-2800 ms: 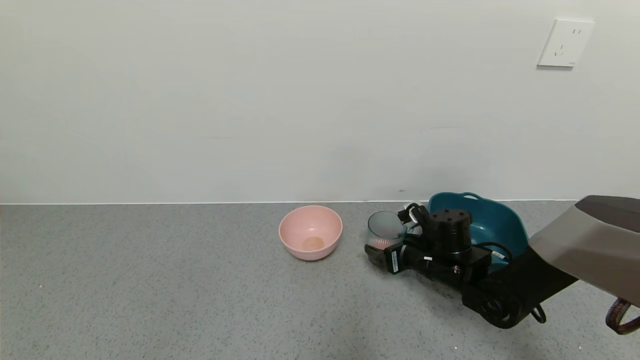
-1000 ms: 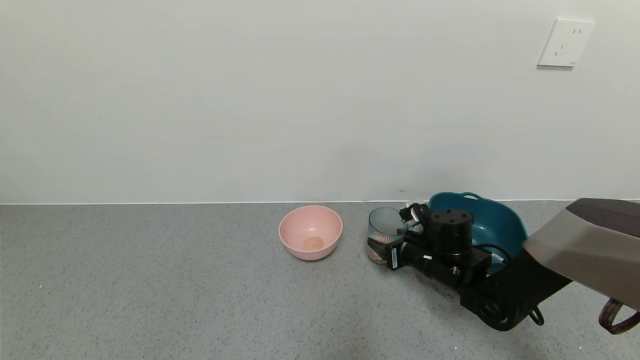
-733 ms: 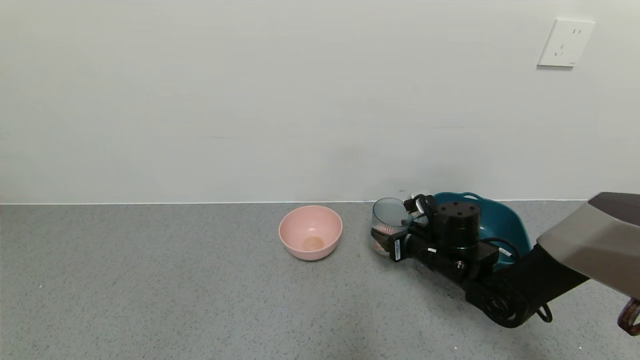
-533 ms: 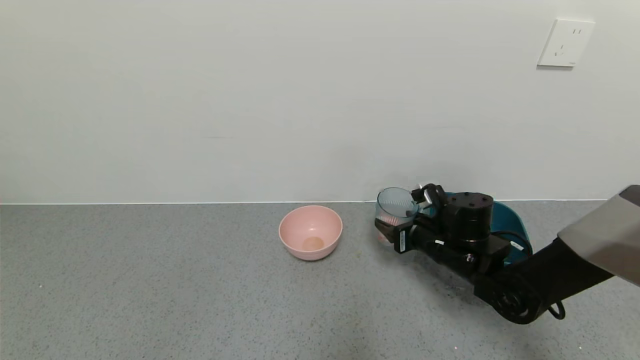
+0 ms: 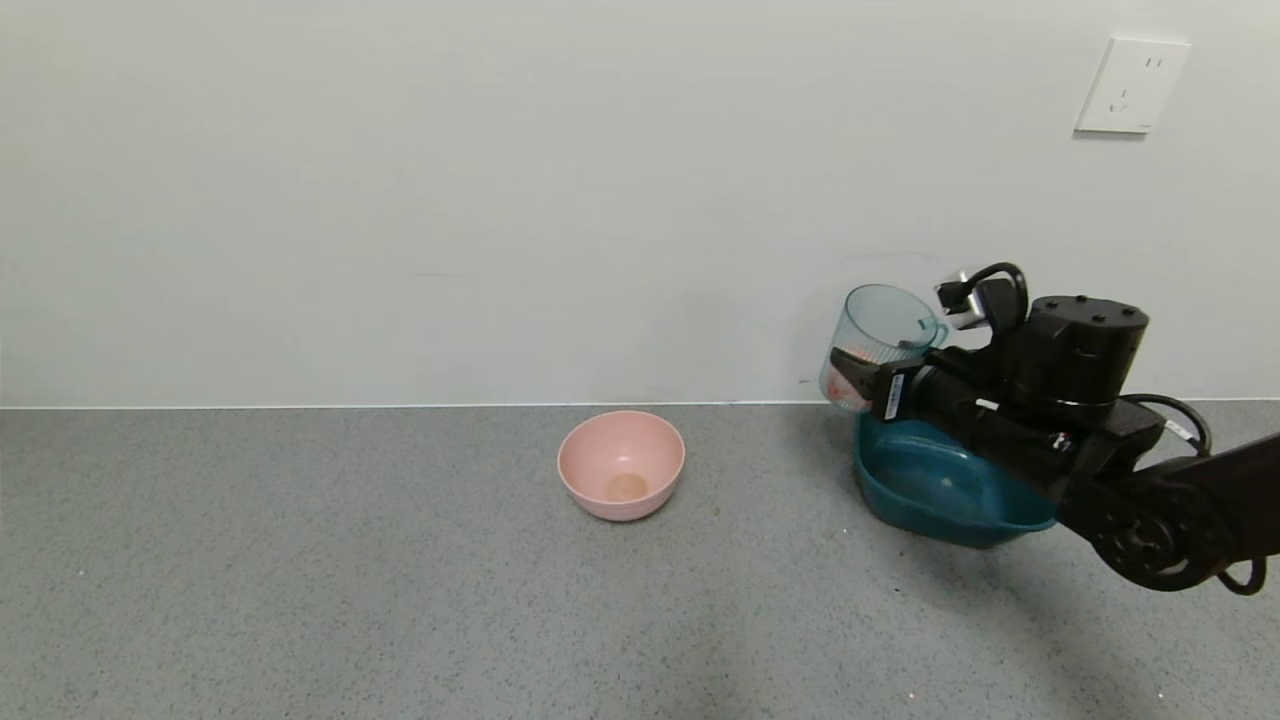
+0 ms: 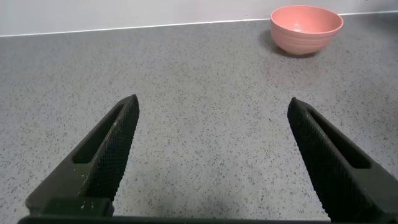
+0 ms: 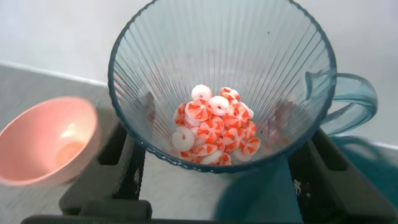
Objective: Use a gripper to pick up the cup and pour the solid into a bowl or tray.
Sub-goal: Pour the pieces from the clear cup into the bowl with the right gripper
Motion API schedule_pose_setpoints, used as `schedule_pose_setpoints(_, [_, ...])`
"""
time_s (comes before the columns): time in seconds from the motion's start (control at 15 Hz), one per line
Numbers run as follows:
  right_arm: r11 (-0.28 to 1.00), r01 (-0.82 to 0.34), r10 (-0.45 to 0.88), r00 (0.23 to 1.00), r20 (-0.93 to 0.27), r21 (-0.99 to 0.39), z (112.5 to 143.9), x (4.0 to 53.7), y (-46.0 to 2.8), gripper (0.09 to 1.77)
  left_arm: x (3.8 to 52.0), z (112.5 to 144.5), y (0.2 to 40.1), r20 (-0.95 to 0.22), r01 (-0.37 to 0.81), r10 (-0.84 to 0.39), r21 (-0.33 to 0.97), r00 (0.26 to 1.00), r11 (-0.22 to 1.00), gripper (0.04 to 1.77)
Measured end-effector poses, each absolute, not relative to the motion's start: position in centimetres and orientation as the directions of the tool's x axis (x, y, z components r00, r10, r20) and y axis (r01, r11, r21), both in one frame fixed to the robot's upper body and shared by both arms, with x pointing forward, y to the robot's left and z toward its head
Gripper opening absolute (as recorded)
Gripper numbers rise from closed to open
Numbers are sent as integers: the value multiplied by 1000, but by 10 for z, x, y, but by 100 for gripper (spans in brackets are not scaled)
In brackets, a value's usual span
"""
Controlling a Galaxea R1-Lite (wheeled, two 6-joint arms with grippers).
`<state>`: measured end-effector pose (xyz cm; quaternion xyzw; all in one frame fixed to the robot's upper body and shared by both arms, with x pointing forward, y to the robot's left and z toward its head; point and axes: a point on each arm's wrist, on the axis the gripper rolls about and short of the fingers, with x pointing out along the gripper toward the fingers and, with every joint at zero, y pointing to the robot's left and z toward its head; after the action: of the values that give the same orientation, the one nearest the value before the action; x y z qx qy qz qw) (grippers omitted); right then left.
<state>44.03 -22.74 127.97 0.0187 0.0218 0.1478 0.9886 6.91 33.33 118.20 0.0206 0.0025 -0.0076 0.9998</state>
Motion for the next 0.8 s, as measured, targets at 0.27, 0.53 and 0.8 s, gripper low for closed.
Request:
schedule_pose_setpoints(0.27, [976, -216, 216, 976, 11, -2, 1306, 440, -268, 135, 69, 1182, 333, -6, 15, -15, 41, 1000, 999, 172])
schedule_pose_setpoints(0.53, [979, -160, 166, 985, 40, -124, 1317, 436, -288, 134, 69, 1182, 333, -5, 16, -16, 41, 1000, 999, 172])
schedule_pose_setpoints(0.8, [951, -94, 108, 994, 31, -296, 1315, 435, -307, 134, 69, 1182, 333, -5, 16, -16, 41, 1000, 999, 172])
